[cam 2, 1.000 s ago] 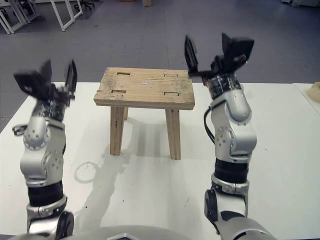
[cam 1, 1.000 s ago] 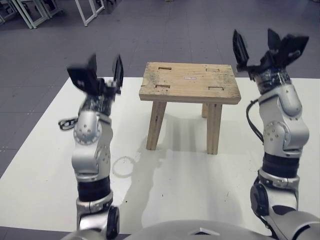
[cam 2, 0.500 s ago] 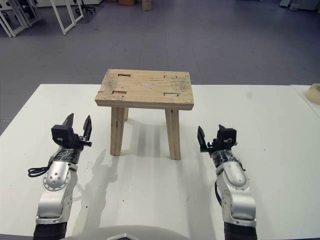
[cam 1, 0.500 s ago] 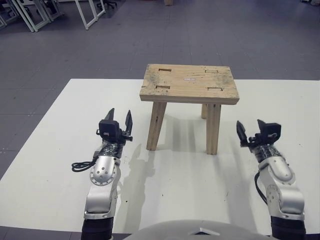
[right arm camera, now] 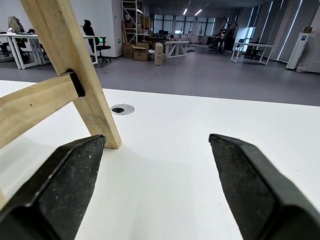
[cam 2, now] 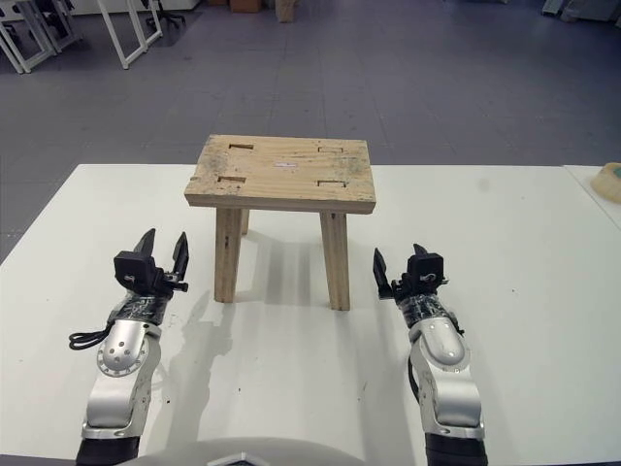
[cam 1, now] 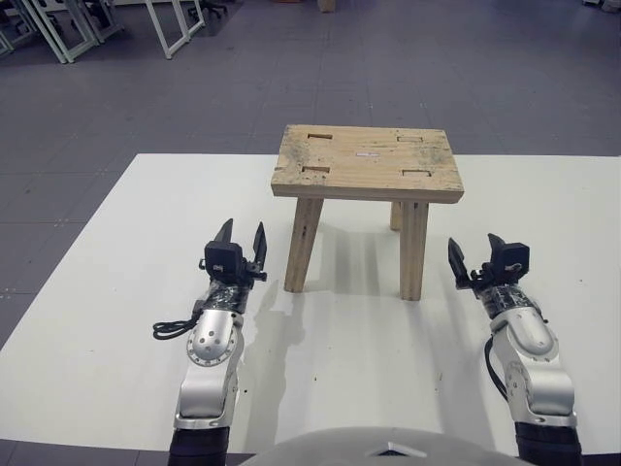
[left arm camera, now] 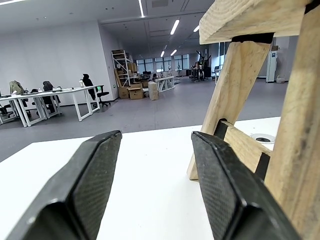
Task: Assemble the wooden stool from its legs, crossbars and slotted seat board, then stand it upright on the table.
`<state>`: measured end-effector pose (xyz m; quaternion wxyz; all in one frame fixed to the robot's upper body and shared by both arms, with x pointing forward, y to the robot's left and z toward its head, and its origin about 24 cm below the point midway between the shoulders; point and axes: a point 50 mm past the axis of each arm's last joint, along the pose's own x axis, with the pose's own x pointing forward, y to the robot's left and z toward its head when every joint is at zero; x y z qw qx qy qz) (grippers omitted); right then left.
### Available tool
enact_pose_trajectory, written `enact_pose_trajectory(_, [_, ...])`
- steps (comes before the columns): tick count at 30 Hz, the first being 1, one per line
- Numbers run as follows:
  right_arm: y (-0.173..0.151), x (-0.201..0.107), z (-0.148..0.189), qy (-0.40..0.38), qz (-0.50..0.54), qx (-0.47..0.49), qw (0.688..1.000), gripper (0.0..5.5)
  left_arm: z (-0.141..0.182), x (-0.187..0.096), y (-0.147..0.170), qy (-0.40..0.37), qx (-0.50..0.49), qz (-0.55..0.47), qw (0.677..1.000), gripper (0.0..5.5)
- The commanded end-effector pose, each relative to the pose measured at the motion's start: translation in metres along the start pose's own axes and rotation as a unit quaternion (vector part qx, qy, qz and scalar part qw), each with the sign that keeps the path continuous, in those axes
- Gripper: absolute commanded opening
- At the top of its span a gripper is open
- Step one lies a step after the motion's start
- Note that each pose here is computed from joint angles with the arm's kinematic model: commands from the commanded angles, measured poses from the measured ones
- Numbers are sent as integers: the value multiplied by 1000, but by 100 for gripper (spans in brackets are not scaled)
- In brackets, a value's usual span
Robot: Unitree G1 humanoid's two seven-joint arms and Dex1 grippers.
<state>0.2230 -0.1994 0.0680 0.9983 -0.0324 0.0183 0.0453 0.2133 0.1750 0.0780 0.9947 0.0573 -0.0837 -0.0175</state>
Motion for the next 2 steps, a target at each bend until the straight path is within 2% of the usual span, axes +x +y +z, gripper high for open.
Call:
enact_pose_trajectory(1, [8,-2,1,-7,16,-4,1000,380,-2,-7,-3,3,-4,-10,1000,259])
enact_pose_trajectory(2, [10,-2,1,-7,21,-4,1000,380,-1,-7,-5,2,-4,-14,1000,259])
